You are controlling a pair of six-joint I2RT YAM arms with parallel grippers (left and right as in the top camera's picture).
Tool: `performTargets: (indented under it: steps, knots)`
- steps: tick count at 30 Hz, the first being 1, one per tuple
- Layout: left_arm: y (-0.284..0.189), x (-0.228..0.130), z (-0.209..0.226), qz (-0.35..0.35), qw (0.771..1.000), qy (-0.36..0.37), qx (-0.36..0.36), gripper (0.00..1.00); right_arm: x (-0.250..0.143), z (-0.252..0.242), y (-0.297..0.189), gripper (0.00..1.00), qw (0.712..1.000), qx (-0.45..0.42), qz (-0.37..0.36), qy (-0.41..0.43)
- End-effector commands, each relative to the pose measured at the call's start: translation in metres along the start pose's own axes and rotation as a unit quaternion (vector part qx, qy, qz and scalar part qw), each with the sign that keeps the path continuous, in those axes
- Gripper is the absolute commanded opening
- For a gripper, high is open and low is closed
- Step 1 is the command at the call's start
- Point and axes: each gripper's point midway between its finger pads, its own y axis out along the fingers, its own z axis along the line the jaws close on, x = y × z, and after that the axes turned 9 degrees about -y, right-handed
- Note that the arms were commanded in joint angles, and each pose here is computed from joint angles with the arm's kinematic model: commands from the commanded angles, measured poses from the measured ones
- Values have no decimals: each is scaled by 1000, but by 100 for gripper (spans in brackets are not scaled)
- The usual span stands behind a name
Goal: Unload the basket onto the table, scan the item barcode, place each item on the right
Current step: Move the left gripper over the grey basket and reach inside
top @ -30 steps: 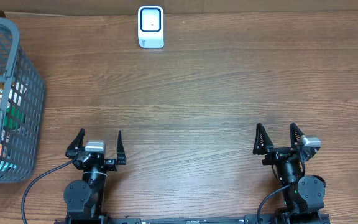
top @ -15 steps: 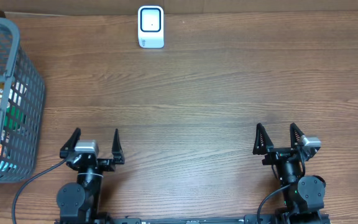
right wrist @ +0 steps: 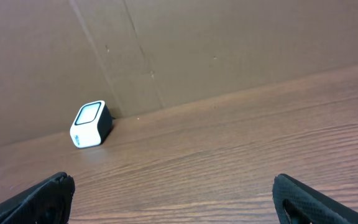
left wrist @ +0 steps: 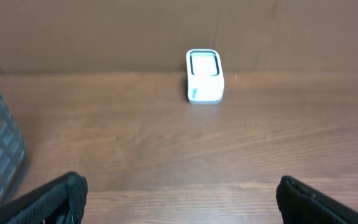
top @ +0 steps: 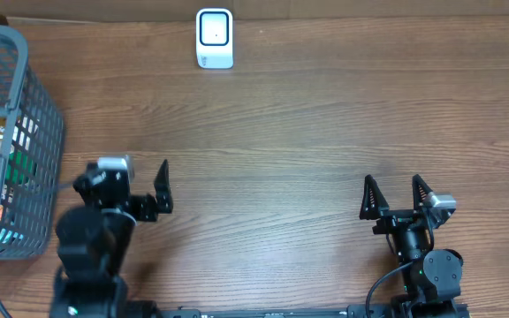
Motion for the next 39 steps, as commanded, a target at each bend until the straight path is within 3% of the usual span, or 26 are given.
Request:
performTargets:
  steps: [1,6,12,20,23,27,31,34,39]
  knots:
    - [-2,45,-17,12,1000,-9,-19,100,-2,0,0,100,1000,2,-2,-8]
    - [5,80,-24,101,995,-19,-2,100,-2,0,0,100,1000,2,-2,-8]
    - [21,106,-36,230,973,-36,-3,99,-2,0,0,100,1000,2,-2,-8]
    - [56,115,-50,265,963,-27,-44,100,-2,0,0,100,1000,2,-2,-8]
    - [65,120,-40,253,967,-32,-27,100,-2,0,0,100,1000,2,-2,-8]
    - [61,145,9,207,967,-137,66,100,-2,0,0,100,1000,2,-2,-8]
    - [39,176,80,137,953,-224,153,98,-2,0,0,100,1000,2,-2,-8]
    - [15,187,137,90,930,-276,227,97,-2,0,0,100,1000,2,-2,-8]
    - [-19,174,210,68,882,-345,315,98,-2,0,0,100,1000,2,-2,-8]
